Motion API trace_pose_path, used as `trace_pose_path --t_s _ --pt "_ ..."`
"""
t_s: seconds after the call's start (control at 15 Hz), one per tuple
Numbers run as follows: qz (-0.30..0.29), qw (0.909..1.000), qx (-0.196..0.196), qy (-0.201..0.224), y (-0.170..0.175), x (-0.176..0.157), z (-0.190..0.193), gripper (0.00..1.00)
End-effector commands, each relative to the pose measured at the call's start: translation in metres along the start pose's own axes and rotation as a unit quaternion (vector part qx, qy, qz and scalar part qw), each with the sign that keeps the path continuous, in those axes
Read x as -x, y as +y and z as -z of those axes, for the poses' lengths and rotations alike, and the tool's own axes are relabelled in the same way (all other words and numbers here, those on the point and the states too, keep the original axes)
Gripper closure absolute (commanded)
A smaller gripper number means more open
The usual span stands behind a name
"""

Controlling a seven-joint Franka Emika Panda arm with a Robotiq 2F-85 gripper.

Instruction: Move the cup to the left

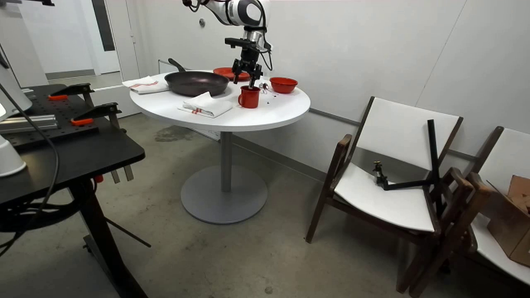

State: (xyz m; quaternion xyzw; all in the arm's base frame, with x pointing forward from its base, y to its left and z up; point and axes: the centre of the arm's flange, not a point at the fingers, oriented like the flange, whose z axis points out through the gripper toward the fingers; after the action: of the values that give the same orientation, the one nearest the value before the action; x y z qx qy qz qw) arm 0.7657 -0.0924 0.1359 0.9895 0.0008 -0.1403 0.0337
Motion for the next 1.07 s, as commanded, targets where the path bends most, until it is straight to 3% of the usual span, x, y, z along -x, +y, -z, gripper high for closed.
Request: trace_pose_path --t_s 0.0,0.2,1.0 --pt "0.036 0.9979 0.054 0.002 -0.004 -0.048 0.022 0.0" --pt "0.069 0.9945 0.079 0.003 -0.01 -0.052 0.024 0.0" --pt "0.241 0.9685 0.063 -0.008 0.005 -0.057 -0.004 0.0"
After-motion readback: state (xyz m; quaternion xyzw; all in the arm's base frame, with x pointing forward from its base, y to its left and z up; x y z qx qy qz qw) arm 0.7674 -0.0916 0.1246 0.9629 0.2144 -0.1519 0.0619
